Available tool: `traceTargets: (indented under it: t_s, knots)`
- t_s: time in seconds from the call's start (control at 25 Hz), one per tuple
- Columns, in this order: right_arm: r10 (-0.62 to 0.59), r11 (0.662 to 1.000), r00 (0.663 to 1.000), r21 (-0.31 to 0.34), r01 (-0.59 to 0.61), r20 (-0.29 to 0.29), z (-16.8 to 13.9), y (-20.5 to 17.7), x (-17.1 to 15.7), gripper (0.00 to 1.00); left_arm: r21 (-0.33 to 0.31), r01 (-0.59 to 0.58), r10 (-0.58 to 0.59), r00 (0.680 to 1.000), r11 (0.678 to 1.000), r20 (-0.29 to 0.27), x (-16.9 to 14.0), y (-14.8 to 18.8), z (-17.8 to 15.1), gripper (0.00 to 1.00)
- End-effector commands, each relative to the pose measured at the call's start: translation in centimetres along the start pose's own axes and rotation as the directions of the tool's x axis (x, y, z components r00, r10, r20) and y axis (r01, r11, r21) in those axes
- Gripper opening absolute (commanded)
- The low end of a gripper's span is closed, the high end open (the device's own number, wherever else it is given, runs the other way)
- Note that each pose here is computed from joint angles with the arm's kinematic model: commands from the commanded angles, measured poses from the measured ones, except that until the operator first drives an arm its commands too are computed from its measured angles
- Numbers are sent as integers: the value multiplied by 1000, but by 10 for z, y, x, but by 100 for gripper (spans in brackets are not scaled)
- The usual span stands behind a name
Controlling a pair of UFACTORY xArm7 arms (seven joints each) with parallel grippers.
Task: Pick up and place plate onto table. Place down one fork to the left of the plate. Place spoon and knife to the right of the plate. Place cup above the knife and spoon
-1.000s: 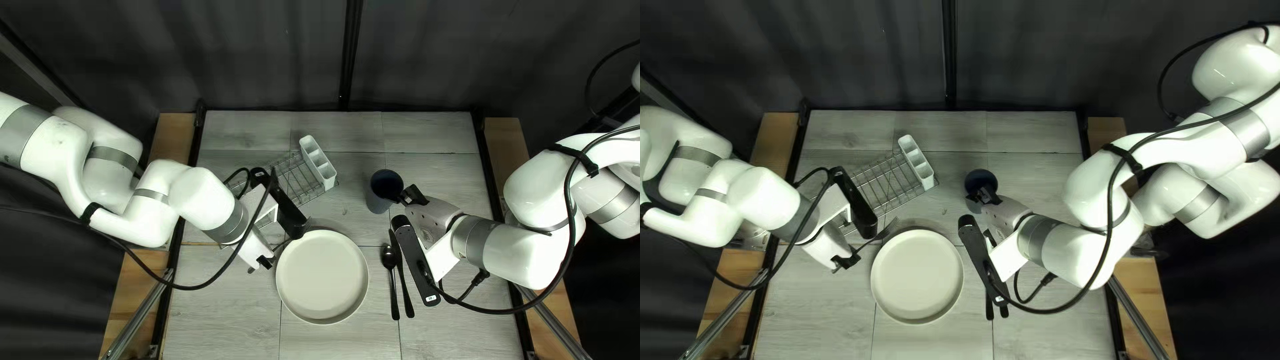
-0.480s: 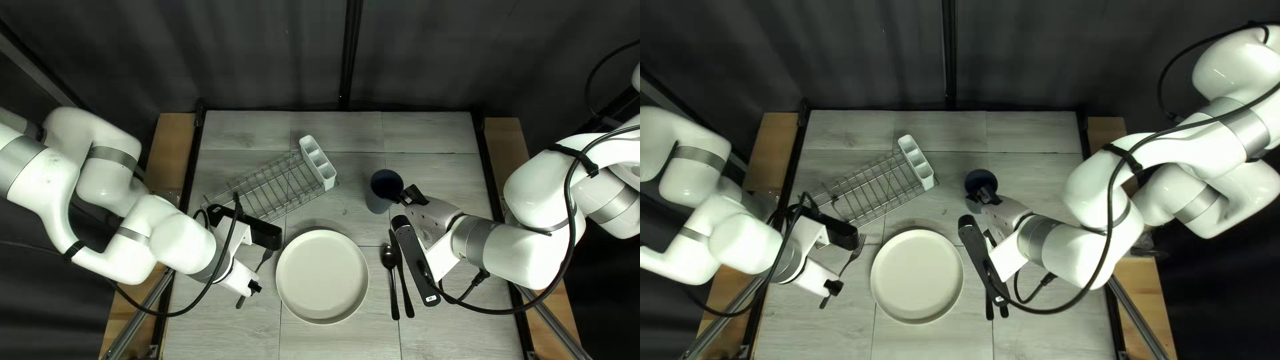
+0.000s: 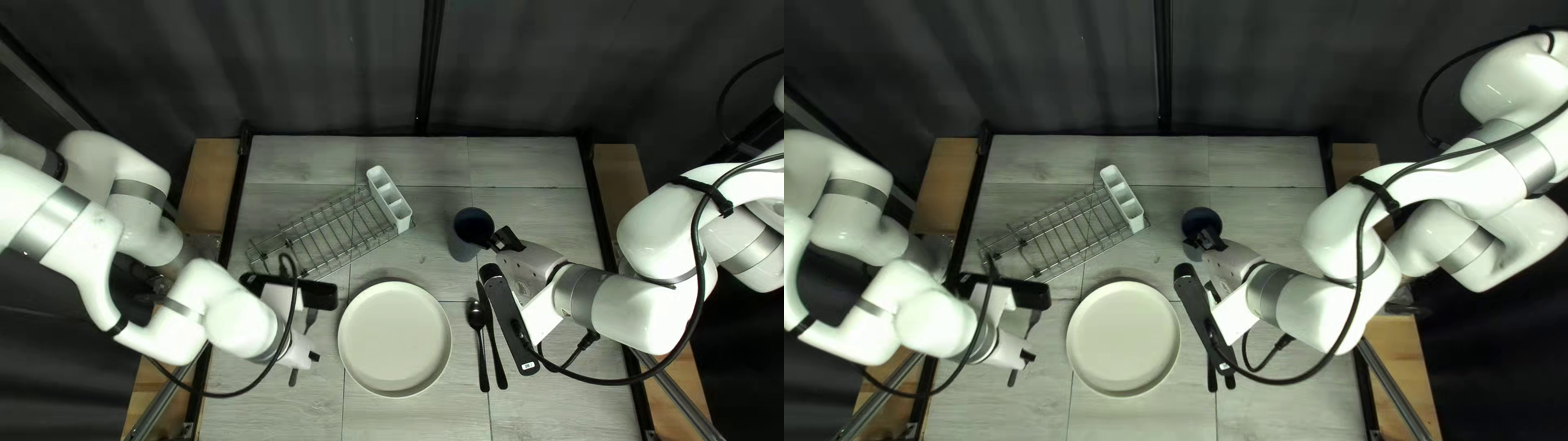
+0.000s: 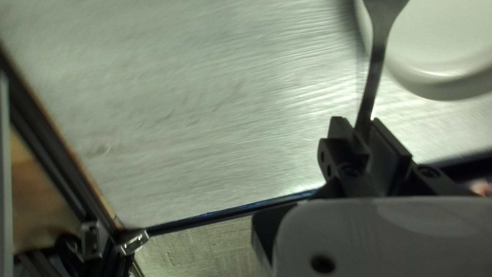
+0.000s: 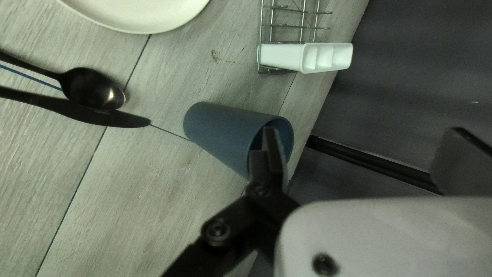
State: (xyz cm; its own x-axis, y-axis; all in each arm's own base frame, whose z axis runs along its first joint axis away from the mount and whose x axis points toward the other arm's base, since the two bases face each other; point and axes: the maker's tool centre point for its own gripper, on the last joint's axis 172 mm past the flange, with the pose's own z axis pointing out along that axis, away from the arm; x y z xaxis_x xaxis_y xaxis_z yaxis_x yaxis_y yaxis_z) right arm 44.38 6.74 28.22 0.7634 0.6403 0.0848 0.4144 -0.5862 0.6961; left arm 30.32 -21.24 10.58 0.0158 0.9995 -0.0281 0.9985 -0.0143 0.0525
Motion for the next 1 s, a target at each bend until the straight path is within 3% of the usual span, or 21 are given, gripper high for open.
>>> traceTargets:
  t_s: [0.04, 0.32, 1.0]
  knots:
    - [0, 1000, 1000, 0, 0, 0, 0, 0, 0, 100, 26, 63, -62, 998, 998, -30, -1, -3, 29, 0]
    - [0, 1000, 1000, 0, 0, 0, 0, 0, 0, 100, 53, 85, -84, 996, 995, -29, 4, -1, 60, 0]
    - [0, 1000, 1000, 0, 0, 0, 0, 0, 0, 100, 49, 23, -24, 999, 999, 22, 17, 19, 79, 0]
